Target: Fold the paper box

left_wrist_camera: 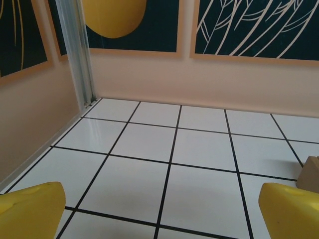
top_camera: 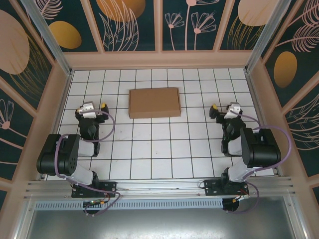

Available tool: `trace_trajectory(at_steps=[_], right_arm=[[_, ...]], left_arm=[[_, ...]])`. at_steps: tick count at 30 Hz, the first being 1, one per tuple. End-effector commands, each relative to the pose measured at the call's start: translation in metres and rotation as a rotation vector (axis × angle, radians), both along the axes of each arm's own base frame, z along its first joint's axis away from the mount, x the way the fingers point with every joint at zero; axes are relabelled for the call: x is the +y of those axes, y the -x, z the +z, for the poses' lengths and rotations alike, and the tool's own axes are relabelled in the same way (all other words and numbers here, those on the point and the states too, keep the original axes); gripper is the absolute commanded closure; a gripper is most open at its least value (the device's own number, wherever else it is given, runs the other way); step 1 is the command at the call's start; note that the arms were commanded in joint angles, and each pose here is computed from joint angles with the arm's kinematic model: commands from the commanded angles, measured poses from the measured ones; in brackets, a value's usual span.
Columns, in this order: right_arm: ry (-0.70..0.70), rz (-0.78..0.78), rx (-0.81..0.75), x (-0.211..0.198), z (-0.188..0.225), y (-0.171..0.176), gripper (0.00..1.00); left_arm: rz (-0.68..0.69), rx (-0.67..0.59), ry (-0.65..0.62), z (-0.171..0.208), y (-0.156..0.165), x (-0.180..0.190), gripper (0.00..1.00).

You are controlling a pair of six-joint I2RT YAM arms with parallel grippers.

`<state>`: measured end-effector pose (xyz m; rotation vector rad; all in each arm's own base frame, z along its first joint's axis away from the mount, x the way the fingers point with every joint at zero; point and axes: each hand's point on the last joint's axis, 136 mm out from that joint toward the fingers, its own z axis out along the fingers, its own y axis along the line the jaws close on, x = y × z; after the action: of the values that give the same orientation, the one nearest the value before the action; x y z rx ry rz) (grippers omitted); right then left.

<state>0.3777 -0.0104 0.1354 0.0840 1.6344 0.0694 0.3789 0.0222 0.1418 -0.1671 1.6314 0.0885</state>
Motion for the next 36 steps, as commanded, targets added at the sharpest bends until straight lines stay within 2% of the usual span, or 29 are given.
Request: trace_trajectory(at_steps=[1, 36], right_arm=[[-0.022, 0.015, 0.049, 0.0027, -0.0105, 0.0011, 0.01], [0.0, 0.0, 0.048, 0.0046, -0.0102, 0.0005, 0.01]], left_arm=[[-0.026, 0.032, 0.019, -0.0075, 0.0, -0.0031, 0.01], [-0.026, 0.025, 0.02, -0.0064, 0.0022, -0.0026, 0.01]])
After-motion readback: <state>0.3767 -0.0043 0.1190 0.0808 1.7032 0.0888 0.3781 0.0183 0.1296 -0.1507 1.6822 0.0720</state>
